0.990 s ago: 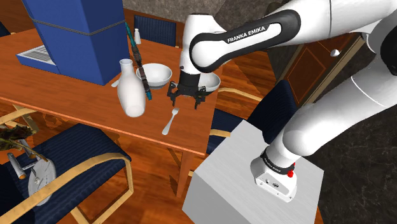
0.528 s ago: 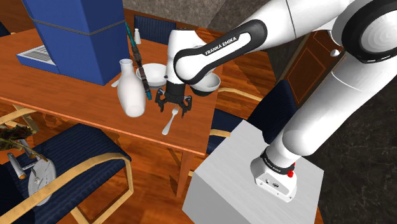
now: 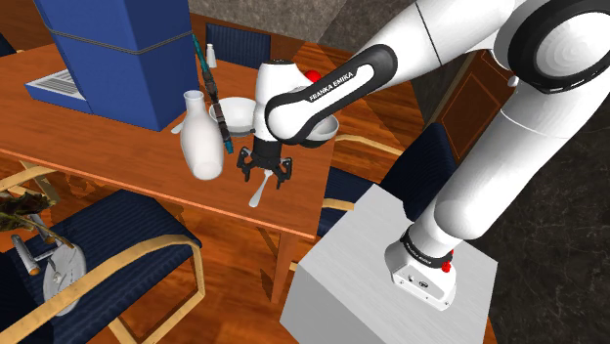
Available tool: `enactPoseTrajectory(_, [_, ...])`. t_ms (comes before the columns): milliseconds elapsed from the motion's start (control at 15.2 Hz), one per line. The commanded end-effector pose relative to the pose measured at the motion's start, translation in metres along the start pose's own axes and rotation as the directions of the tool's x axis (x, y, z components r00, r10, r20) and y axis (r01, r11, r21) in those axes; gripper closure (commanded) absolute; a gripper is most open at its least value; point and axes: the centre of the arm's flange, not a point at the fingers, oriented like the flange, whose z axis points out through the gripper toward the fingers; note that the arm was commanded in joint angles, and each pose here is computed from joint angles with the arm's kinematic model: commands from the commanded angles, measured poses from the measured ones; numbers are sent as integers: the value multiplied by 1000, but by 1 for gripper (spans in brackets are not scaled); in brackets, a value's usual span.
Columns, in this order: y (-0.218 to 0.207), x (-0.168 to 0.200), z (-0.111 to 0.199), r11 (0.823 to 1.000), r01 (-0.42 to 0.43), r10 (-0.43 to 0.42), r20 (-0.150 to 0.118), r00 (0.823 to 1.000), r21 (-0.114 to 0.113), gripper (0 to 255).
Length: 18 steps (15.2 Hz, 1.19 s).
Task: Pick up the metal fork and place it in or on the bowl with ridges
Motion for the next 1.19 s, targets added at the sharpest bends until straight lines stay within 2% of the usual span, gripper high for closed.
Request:
enactPoseTrajectory(0, [0, 0, 1, 1000, 0, 0, 0, 1000, 0, 0])
enactPoseTrajectory(264, [0, 0, 1, 1000, 0, 0, 0, 1000, 0, 0])
enactPoseTrajectory(330, [0, 0, 1, 1000, 0, 0, 0, 1000, 0, 255])
enactPoseTrajectory(924, [0, 0, 1, 1000, 0, 0, 0, 1000, 0, 255])
enactPoseTrajectory(1122, [0, -2, -15, 1000, 0, 0, 0, 1000, 0, 255])
